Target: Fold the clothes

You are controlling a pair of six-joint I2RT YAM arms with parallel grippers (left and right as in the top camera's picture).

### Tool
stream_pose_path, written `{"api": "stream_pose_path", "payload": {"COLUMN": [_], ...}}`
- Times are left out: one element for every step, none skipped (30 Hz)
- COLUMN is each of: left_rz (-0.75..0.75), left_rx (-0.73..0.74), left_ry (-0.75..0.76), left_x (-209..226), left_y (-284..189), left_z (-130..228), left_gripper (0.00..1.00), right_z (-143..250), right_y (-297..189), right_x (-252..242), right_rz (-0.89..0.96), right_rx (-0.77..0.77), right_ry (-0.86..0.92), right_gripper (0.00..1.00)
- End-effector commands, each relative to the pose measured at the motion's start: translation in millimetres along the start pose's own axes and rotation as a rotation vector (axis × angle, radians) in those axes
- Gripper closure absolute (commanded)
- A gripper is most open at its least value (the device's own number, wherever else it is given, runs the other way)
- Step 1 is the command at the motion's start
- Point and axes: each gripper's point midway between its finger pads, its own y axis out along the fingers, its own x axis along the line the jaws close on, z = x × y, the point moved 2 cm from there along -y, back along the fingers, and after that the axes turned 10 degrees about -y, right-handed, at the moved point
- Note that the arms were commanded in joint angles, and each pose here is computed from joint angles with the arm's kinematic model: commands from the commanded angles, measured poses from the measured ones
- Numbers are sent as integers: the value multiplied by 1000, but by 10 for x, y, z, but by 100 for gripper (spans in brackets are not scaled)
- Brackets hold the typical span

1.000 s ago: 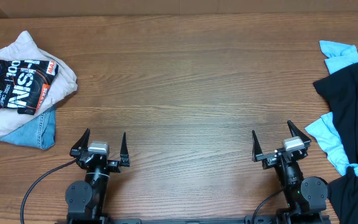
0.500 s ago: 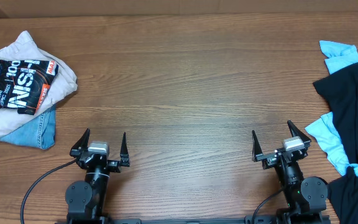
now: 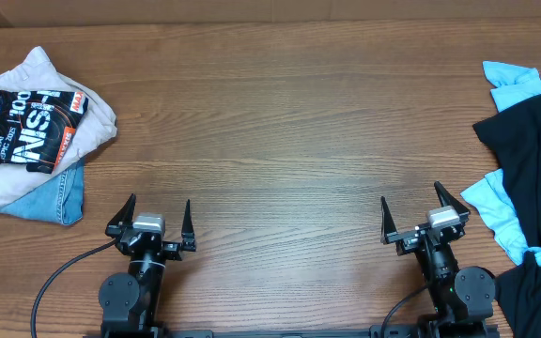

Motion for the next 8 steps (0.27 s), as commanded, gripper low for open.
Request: {"api": "stream_pose_path", "payload": {"left_rz": [1, 1, 0, 0, 1, 0, 1, 1], "left_rx": [-6, -6, -6, -6, -6, -6, -6, -6], "left_ry": [15, 15, 15, 15, 15, 15, 15, 15], "left_x": [7, 7, 8, 8, 7, 8, 7, 7], "left_y": [-4, -4, -4, -4, -4, -4, -4, -4], "left_z": [-4, -4, -4, -4, -4, -4, -4, -4], "left_gripper": [0, 0, 0, 0, 0, 0, 0, 0], "right_z": [19, 19, 19, 19, 19, 19, 19, 19], "right_y": [0, 0, 0, 0, 0, 0, 0, 0], "right_x": [3, 3, 3, 3, 3, 3, 3, 3], "right_rz": [0, 0, 0, 0, 0, 0, 0, 0], "right_rx": [-3, -3, -3, -3, -3, -3, -3, -3], "right_ry": [0, 0, 0, 0, 0, 0, 0, 0], "right_gripper": [0, 0, 0, 0, 0, 0, 0, 0]}}
